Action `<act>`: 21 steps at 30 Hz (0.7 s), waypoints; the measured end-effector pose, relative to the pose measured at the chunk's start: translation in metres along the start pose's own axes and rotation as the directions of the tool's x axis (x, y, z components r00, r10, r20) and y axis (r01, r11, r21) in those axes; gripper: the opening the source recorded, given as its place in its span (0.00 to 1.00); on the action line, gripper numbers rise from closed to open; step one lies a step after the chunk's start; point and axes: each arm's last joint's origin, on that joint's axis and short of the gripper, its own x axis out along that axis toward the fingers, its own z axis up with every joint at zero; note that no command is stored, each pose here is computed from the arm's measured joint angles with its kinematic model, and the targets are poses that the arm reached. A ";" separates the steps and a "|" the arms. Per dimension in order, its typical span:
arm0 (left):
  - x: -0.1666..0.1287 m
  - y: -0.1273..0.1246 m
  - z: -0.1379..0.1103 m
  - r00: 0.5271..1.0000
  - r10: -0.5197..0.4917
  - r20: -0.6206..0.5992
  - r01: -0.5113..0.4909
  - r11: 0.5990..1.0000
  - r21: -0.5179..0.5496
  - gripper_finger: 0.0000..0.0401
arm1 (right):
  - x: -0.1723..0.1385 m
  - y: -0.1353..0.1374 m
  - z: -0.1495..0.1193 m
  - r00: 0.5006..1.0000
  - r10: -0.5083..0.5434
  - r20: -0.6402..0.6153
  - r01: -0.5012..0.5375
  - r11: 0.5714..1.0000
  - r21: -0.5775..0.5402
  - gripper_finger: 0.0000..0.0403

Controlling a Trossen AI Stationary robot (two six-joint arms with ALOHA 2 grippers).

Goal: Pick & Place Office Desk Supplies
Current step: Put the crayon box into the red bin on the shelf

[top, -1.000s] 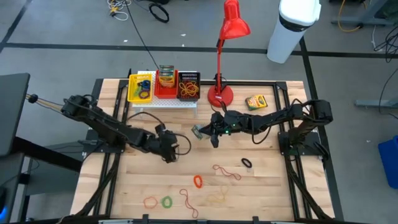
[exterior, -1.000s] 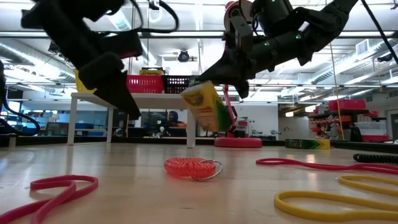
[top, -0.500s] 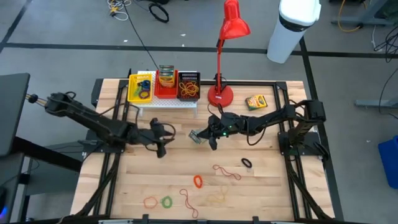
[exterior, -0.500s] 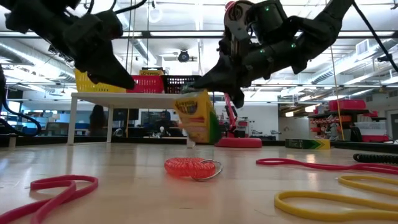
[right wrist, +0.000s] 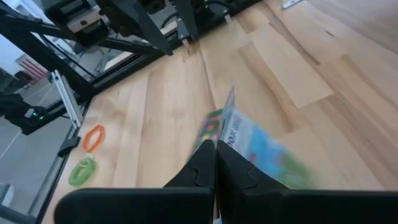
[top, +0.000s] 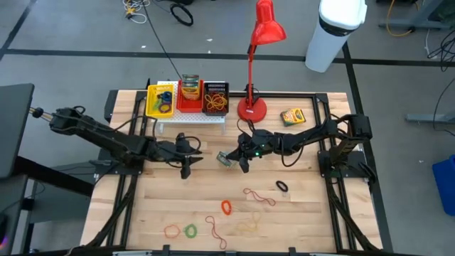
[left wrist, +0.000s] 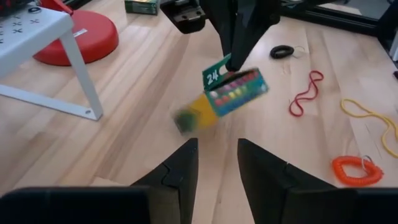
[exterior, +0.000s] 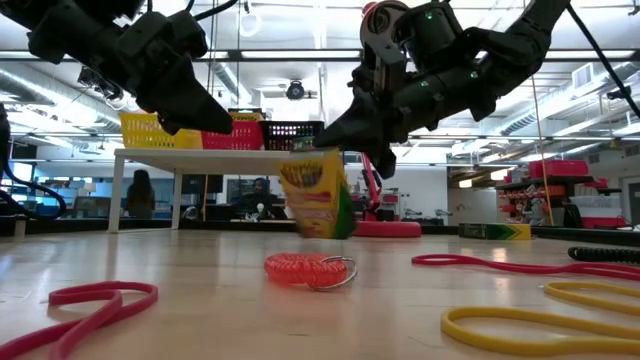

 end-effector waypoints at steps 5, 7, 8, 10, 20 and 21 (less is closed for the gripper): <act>0.001 0.003 0.001 1.000 0.014 0.001 -0.014 1.000 -0.006 0.30 | 0.000 -0.002 -0.003 0.999 -0.025 -0.026 0.025 1.000 0.002 0.01; 0.001 0.004 0.001 1.000 0.015 0.001 -0.015 1.000 -0.009 0.30 | 0.000 -0.002 -0.003 0.999 -0.026 -0.029 0.026 1.000 0.002 0.01; 0.001 0.004 0.001 1.000 0.014 0.001 -0.014 1.000 -0.009 0.30 | 0.000 -0.002 -0.003 0.999 -0.024 -0.028 0.024 1.000 0.002 0.01; 0.001 0.003 0.001 1.000 0.013 0.001 -0.013 1.000 -0.010 0.30 | 0.000 -0.002 -0.003 1.000 -0.021 -0.022 0.021 1.000 0.001 0.01; 0.001 0.002 0.005 0.999 -0.014 0.033 0.015 1.000 -0.021 0.30 | 0.000 0.000 -0.001 1.000 0.015 -0.008 -0.015 1.000 0.026 0.01; 0.001 0.002 0.005 0.999 -0.014 0.033 0.015 1.000 -0.021 0.30 | 0.000 0.000 -0.001 1.000 0.012 -0.011 -0.011 1.000 0.027 0.01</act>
